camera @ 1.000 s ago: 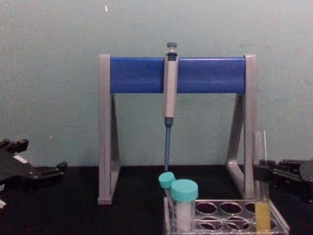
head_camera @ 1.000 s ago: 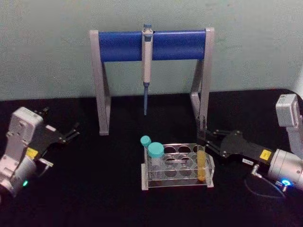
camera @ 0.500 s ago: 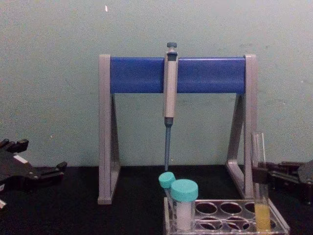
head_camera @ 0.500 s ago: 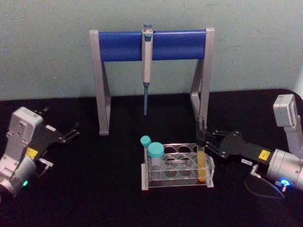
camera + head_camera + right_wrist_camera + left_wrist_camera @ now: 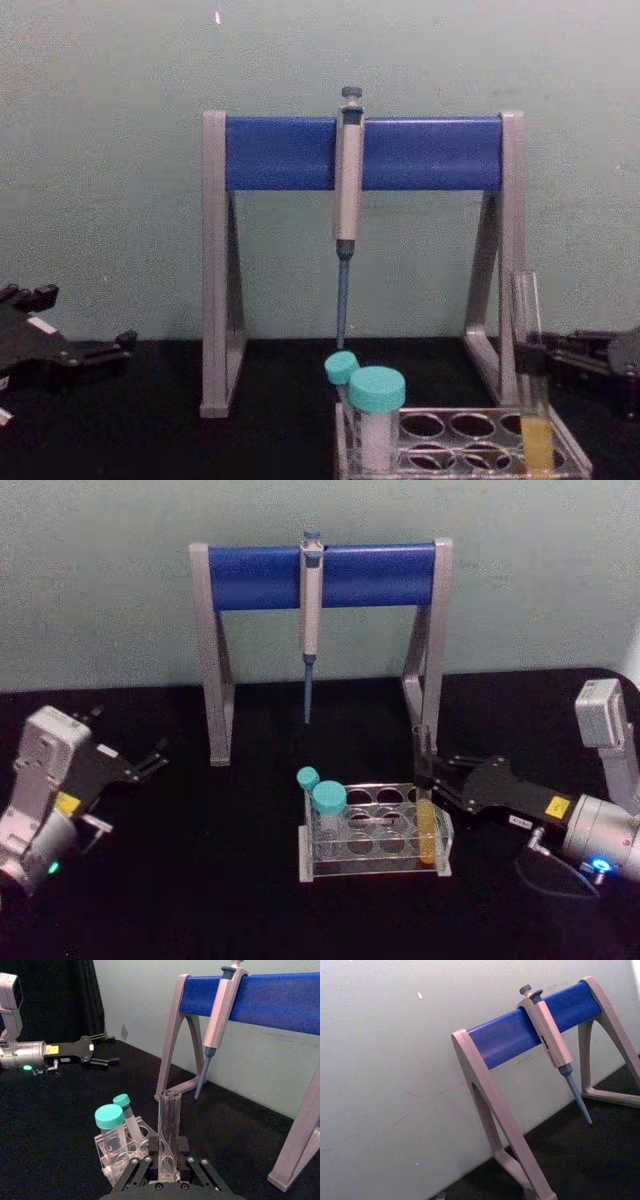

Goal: Pick up the test tube from the test tube rack, shake it, then place it back into the test tube rack.

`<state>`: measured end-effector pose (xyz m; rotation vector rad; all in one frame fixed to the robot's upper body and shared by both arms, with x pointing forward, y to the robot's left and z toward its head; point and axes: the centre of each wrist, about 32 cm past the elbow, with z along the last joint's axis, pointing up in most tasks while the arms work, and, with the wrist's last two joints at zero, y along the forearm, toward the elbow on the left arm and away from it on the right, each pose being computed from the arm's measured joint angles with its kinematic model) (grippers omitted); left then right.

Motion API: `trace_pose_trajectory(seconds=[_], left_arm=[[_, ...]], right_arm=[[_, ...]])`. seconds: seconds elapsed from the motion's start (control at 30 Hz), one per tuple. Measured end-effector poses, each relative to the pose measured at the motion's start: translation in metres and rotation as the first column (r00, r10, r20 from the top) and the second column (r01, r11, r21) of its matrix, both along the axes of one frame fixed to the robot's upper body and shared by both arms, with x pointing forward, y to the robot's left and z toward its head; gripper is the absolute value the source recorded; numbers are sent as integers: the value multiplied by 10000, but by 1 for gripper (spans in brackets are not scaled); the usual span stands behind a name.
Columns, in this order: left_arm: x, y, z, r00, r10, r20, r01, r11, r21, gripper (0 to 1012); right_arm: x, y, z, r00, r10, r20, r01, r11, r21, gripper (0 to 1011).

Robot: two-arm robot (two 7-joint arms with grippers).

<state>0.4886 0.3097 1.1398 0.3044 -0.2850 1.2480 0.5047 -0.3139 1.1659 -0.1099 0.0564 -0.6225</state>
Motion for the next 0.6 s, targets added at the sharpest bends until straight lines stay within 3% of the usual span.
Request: trace_pose_trajectory(seconds=[0.43,0.6], left_arm=[[0,0,0,10000,1,1,-1,10000,0,1001],[0,0,0,10000,0,0,0,10000,0,1001]], right_arm=[[-2,-4,0,10000,-1,2,1,10000,1,229],[-3,-4,-1,10000,0,2,0,10000,0,368]])
